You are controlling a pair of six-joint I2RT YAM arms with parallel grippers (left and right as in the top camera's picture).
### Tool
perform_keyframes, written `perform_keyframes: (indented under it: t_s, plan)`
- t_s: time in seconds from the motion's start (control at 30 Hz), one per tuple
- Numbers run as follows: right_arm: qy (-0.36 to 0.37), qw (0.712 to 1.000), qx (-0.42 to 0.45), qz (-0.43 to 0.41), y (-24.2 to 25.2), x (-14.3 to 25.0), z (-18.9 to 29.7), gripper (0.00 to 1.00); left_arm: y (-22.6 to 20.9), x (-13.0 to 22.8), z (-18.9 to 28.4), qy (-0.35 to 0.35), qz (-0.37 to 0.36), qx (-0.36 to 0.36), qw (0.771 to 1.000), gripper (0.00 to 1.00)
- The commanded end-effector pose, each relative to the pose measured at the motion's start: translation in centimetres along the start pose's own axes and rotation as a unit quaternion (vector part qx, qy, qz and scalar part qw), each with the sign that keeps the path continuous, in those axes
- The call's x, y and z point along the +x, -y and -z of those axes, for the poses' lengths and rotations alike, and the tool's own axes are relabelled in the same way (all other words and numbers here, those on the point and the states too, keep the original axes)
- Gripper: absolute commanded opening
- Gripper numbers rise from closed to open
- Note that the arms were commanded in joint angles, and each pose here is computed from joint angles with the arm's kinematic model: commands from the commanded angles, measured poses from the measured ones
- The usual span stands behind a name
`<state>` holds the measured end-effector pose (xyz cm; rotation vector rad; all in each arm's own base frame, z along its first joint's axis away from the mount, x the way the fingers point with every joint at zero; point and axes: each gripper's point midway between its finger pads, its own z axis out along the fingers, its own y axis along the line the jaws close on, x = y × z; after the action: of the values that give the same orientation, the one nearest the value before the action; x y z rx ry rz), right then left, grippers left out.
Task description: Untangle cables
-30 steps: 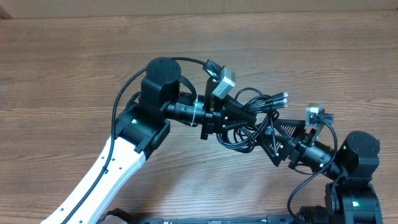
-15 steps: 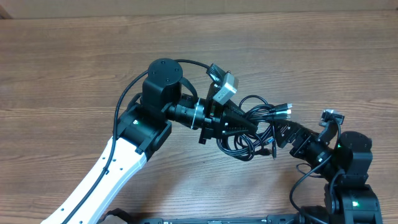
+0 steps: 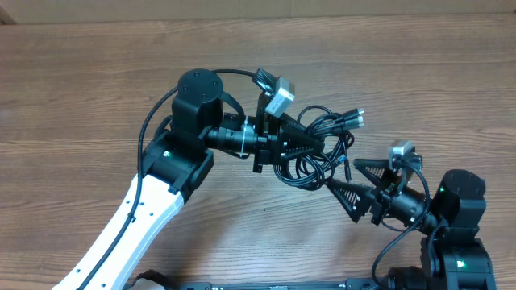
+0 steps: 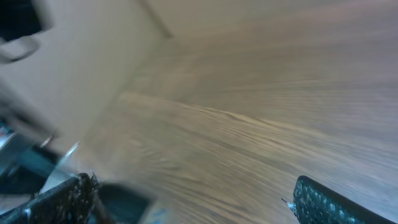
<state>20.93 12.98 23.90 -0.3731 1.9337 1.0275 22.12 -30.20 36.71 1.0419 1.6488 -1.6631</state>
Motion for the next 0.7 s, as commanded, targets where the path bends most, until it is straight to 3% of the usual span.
perform_keyframes:
  t_s: [0.0, 0.27, 0.67]
  plan:
    - [0.004, 0.995, -0.09, 0.041, -3.3, -0.5, 0.4, 1.0, 1.2, -1.4, 0.5, 0.013, -0.016, 0.0, 1.0, 0.04]
    - [0.063, 0.99, -0.011, -0.128, -0.6, -3.6, 0.3, 1.0, 1.9, -1.3, 0.3, 0.008, 0.002, 0.016, 1.0, 0.04]
    - [0.062, 0.988, -0.03, -0.138, -1.3, -3.8, 0.3, 1.0, 2.5, -1.0, -1.7, 0.009, -0.005, 0.009, 1.0, 0.04]
